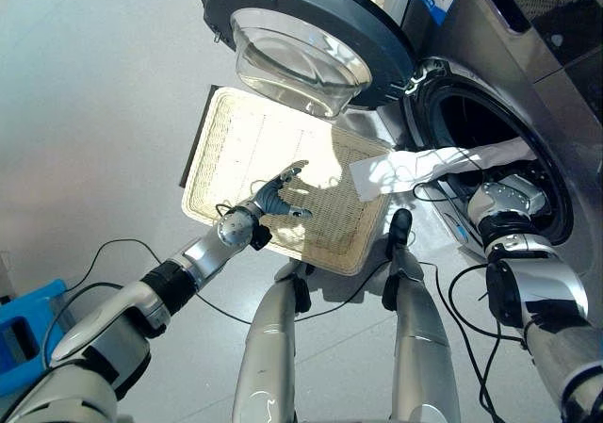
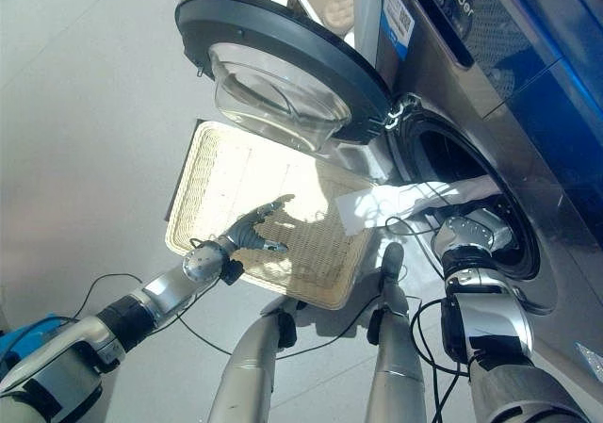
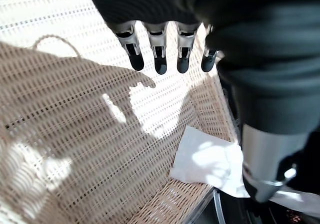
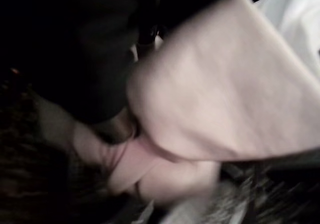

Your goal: Put the clothes into the washing machine.

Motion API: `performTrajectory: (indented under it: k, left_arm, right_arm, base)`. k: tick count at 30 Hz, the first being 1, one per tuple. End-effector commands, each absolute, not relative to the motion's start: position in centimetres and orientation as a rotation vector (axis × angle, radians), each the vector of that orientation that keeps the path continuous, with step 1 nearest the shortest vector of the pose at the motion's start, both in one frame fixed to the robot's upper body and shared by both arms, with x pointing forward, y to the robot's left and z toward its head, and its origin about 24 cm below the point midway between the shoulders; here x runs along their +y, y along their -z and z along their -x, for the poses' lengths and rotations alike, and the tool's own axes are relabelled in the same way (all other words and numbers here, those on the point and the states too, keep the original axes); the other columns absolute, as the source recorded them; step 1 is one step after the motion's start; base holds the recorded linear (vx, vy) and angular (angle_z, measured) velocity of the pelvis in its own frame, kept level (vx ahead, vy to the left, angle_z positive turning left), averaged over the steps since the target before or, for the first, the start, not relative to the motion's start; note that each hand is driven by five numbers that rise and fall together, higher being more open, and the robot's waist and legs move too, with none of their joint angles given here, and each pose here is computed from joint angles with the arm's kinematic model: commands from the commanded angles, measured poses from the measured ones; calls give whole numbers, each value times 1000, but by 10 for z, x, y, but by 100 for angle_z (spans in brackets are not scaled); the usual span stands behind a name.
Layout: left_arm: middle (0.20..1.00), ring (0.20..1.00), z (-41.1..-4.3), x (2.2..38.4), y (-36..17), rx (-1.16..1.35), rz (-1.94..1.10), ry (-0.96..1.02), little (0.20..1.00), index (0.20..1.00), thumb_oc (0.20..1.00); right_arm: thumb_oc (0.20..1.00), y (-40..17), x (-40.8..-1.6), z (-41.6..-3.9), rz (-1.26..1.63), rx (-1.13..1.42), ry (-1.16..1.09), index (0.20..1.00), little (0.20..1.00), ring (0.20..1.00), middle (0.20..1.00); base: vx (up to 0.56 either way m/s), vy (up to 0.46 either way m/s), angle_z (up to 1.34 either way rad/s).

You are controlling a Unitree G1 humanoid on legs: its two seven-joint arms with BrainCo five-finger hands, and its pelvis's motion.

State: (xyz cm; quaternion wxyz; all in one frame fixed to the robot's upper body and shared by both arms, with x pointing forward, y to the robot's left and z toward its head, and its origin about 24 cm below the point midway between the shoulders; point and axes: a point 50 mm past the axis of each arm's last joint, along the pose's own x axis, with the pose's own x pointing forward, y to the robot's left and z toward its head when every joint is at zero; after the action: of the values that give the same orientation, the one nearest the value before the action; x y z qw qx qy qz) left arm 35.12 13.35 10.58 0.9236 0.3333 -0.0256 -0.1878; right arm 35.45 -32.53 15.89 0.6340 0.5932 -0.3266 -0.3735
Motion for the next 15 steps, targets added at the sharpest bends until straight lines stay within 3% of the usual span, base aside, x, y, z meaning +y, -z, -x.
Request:
performTrajectory:
  k: [1,3,4,9,15]
  left_arm:
    - [1000,1000,-353,135,-117,-110,-628,369,1000,1000,1000]
    - [1000,1000,-354,134,-120,-115,-630,364,1000,1000,1000]
    - [1000,1000,-356,137,-119,-114,-642,355,1000,1000,1000]
    - [1000,1000,-358,144,-121,-128,-647,342,1000,1000,1000]
    - [1000,1000,-356,140,-120,-153,-658,356,1000,1000,1000]
  right_arm:
    - [1000,-253,-365,-342,-884,-813,738,1000,1000,1000,1000]
    - [1000,-250,-361,-347,-809,-728,732,1000,1000,1000,1000]
    - [1000,-226,-358,-358,-515,-444,741,1000,1000,1000,1000]
    - [1000,-203,-355,-364,-145,-178,744,1000,1000,1000,1000]
    - [1000,-187,-360,-362,-58,10,818,1000,1000,1000,1000]
  base:
    - [0,0,0]
    - [0,0,0]
    - [0,0,0]
    - [-13,0,2]
    - [0,0,0]
